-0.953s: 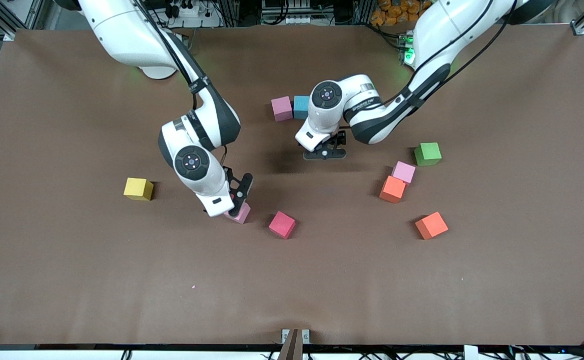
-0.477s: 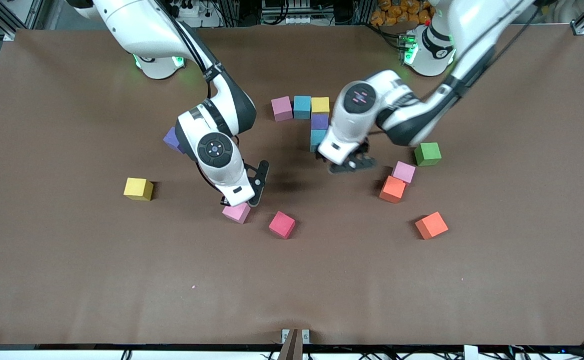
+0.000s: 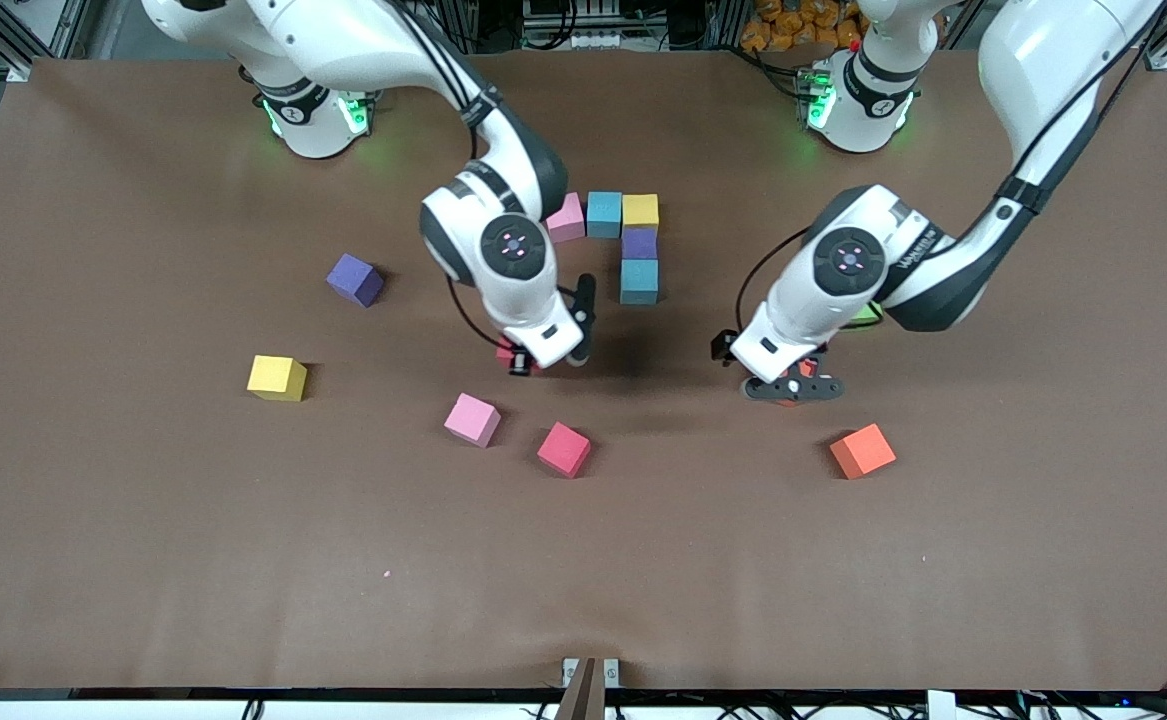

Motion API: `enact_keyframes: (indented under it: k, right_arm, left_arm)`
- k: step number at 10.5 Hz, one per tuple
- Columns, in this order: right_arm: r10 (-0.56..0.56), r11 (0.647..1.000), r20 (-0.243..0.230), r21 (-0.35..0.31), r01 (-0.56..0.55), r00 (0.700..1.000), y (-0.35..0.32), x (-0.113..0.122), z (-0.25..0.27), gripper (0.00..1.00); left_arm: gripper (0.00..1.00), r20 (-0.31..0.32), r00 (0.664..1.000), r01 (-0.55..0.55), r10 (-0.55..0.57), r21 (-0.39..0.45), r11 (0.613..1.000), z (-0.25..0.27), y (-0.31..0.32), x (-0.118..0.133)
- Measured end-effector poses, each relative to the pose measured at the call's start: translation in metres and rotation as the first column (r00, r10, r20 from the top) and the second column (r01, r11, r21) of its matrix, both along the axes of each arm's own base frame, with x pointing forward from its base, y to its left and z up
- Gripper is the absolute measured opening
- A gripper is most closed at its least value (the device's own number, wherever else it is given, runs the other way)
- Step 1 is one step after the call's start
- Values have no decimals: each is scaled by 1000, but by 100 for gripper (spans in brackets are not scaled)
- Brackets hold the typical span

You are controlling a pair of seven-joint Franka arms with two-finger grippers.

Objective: Form number 2 with 11 blocks

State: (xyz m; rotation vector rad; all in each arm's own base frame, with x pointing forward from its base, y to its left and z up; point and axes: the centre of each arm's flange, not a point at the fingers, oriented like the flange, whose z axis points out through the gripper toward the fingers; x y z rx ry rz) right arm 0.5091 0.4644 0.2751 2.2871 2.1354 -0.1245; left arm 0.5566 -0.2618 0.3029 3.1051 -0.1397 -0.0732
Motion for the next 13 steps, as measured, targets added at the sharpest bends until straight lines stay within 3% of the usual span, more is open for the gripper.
enact_keyframes:
  k: [4,7,13]
  right_arm:
    - [105,995,0,-2,-105,995,52,-50,-37,57]
    - [127,992,-6,-14,-127,992,83,-92,-44,57]
    - [92,995,-19,-37,-93,996,87,-105,-60,57]
  left_arm:
    - [100,-24,977,210,-210,6,978,-27,28,11]
    - [100,-33,968,249,-249,13,968,-39,27,9]
    - [100,-59,960,276,-274,24,961,-72,39,11]
